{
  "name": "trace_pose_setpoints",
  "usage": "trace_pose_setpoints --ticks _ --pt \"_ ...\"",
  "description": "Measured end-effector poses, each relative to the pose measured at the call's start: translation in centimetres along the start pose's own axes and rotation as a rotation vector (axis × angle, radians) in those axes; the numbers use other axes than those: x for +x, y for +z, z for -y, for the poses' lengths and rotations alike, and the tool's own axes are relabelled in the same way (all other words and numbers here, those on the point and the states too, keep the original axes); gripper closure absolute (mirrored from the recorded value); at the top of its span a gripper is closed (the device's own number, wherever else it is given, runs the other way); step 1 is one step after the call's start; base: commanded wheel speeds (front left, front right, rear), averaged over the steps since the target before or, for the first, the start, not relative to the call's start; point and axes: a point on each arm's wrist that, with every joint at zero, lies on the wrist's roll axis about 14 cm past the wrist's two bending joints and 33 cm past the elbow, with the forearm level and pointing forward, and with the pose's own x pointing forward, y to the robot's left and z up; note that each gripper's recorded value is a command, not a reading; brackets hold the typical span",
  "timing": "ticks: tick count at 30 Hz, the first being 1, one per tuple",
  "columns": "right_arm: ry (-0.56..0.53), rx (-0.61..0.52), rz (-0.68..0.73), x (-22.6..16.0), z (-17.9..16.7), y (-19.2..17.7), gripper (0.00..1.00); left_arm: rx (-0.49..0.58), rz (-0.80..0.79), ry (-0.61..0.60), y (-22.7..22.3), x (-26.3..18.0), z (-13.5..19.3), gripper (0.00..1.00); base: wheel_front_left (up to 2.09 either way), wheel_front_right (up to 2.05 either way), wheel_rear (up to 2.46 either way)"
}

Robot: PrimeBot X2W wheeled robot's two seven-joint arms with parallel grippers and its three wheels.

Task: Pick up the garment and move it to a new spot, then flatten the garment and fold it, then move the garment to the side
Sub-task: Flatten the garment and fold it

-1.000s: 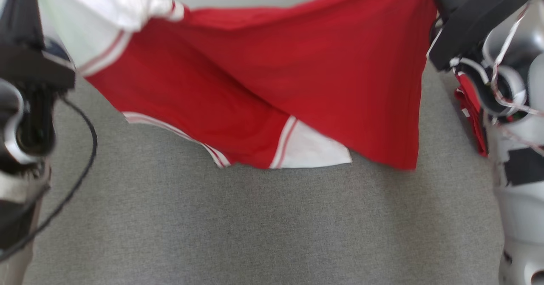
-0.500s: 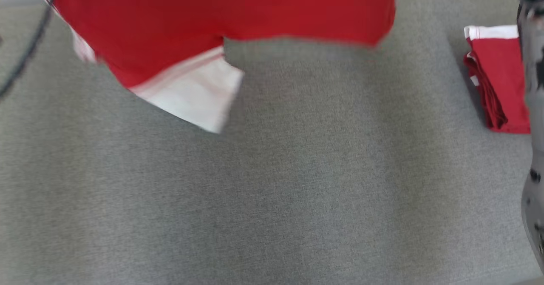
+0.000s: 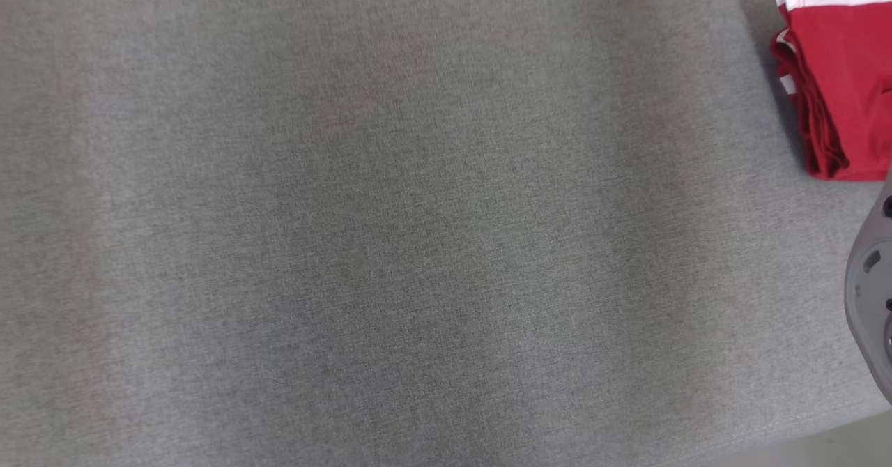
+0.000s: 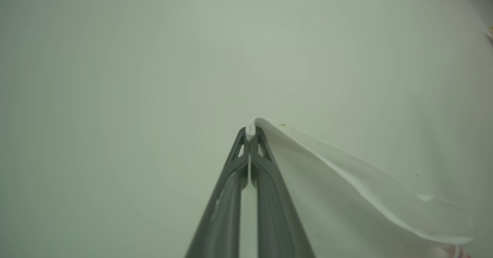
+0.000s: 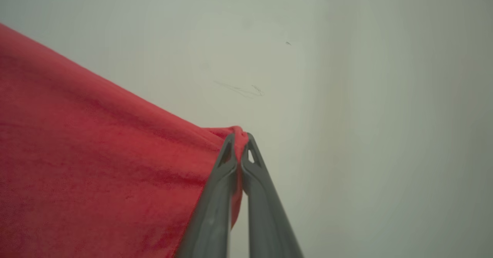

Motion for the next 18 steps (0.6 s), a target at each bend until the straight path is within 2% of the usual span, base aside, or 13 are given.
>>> trace_pose_setpoints --ticks 2,6,9,12,14,18 --pt "0.008 -0.022 -0.012 0.0 -0.6 -1.0 1.00 0.007 -0.001 -0.024 -1.0 -0.7 0.3 1.00 0.00 0.00 0.00" --pt "0.033 -0.059 -0.077 -1.0 -1.8 -4.9 1.00 -0.017 -0.161 -0.028 -8.0 -5.4 -0.1 1.00 0.00 0.00 0.00" --pt "0.065 -0.066 -0.096 -1.6 -3.4 -6.8 1.00 -0.021 -0.240 -0.018 -11.2 -8.1 -1.0 1.00 0.00 0.00 0.00" --pt "0.108 -0.083 -0.092 -1.9 -5.0 -7.6 1.00 -0.049 -0.294 -0.012 -13.1 -10.3 -1.4 1.00 0.00 0.00 0.00" --pt "0.178 -0.108 -0.108 -2.8 -6.9 -8.7 1.00 -0.073 -0.338 -0.011 -14.3 -12.1 -1.3 1.00 0.00 0.00 0.00" --pt "0.257 -0.084 -0.136 -4.6 -8.8 -9.9 1.00 -0.120 -0.390 0.017 -14.6 -15.0 -1.8 1.00 0.00 0.00 0.00"
